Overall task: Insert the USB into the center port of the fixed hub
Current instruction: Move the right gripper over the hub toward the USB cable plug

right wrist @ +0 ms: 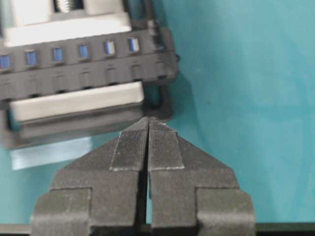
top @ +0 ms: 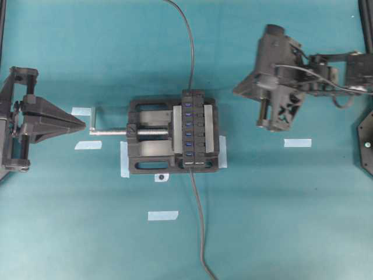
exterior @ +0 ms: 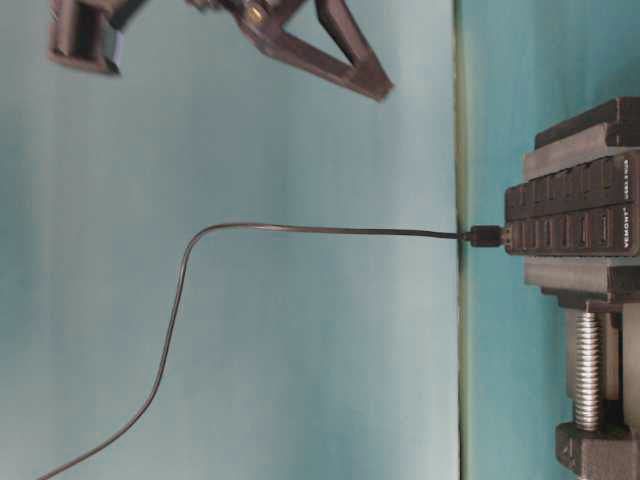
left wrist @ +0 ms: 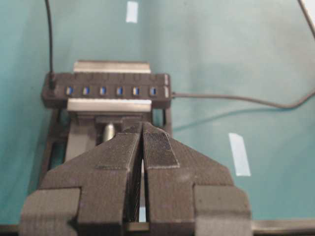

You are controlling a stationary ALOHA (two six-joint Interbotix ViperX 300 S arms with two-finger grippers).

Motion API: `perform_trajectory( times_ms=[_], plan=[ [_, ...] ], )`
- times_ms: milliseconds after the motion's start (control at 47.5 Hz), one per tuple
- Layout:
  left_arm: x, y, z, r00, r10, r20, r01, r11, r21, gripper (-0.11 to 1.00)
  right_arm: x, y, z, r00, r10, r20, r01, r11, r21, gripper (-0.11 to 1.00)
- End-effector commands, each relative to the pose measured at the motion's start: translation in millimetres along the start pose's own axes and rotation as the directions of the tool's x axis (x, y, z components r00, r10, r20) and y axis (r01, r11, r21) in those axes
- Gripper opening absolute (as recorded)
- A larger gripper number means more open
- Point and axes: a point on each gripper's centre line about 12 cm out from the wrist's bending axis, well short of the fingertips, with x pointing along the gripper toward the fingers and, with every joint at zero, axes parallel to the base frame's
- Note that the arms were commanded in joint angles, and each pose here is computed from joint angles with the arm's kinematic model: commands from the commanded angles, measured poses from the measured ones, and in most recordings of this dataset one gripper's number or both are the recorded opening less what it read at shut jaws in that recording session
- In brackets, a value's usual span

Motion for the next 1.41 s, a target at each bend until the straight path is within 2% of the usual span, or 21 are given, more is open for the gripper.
perform_trajectory(
  times_ms=[0, 715, 1388],
  plan=[
    [0, -1, 12, 1.0, -0.004, 0.029, 0.004, 1.0, 0.001, 0.0, 2, -1, 13, 1.0, -0.005, 0.025, 0.005, 1.0, -0.005, -0.02],
    [0, -1, 11, 1.0, -0.003, 0.026, 0.003, 1.0, 0.002, 0.0, 55, 0, 28, 1.0, -0.006, -0.019, 0.005, 0.999, -0.04, -0.02],
    [0, -1, 9, 1.0, -0.003, 0.023, 0.003, 1.0, 0.001, 0.0, 70, 2, 28, 1.0, 0.004, -0.008, -0.005, 0.999, -0.043, -0.02]
  ],
)
